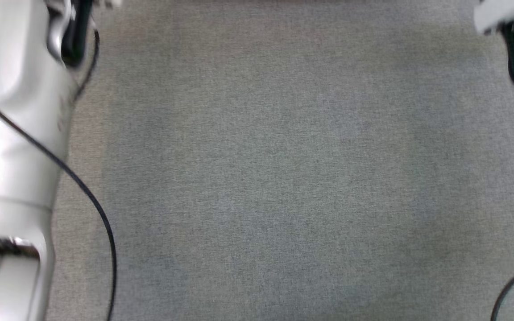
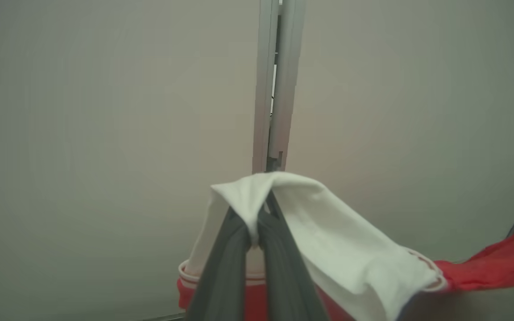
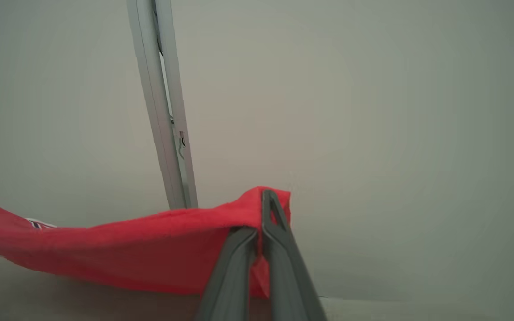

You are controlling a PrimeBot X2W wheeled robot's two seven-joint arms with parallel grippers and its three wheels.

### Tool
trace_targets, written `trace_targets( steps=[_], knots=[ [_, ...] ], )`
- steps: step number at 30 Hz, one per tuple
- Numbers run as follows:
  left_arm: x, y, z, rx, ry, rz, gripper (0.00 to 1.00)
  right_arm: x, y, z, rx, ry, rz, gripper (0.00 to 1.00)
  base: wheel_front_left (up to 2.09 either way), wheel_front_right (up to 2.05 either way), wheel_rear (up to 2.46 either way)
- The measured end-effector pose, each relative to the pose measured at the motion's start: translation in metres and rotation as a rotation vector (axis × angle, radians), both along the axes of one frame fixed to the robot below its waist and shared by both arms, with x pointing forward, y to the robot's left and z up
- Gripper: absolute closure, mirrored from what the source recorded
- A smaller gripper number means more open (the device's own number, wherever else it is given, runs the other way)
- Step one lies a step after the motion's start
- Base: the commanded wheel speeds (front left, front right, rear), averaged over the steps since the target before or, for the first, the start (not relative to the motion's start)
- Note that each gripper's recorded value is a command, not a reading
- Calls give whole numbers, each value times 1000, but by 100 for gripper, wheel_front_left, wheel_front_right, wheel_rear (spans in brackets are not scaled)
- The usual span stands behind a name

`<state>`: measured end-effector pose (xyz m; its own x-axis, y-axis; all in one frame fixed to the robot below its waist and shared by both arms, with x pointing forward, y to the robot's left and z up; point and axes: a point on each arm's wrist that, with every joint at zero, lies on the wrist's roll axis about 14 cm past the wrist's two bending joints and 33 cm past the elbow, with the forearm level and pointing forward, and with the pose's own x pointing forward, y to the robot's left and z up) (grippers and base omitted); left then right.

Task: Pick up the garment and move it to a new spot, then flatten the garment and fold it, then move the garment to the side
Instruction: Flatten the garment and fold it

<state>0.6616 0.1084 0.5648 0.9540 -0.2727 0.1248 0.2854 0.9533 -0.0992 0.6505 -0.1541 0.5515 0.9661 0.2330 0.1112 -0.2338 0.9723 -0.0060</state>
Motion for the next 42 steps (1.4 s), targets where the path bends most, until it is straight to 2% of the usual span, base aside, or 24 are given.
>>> trace_targets(
  steps=[5, 12, 17, 20, 21, 26, 29, 36, 42],
  knots=[
    [-44, 14, -38, -71, 42, 29, 100, -33, -14, -38, 99, 71, -19, 100, 0, 0, 0],
    [-128, 27, -79, -126, 103, 67, 100, -104, -22, -96, 176, 210, -43, 100, 0, 0, 0],
    [-188, 31, -90, -113, 146, 84, 100, -156, -24, -118, 210, 280, -67, 100, 0, 0, 0],
    [-225, 31, -97, -98, 209, 88, 100, -188, -27, -129, 219, 319, -87, 100, 0, 0, 0],
    [-248, 27, -98, -100, 252, 89, 100, -206, -31, -134, 214, 337, -102, 100, 0, 0, 0],
    [-300, 23, -96, -123, 342, 112, 100, -245, -46, -140, 229, 359, -163, 100, 0, 0, 0],
    [-330, 26, -105, -127, 451, 116, 100, -269, -45, -152, 231, 406, -174, 100, 0, 0, 0],
    [-377, 34, -109, -117, 598, 133, 100, -312, -51, -167, 222, 507, -205, 100, 0, 0, 0],
    [-383, 42, -107, -121, 635, 153, 100, -335, -50, -176, 209, 612, -217, 100, 0, 0, 0]
  ],
)
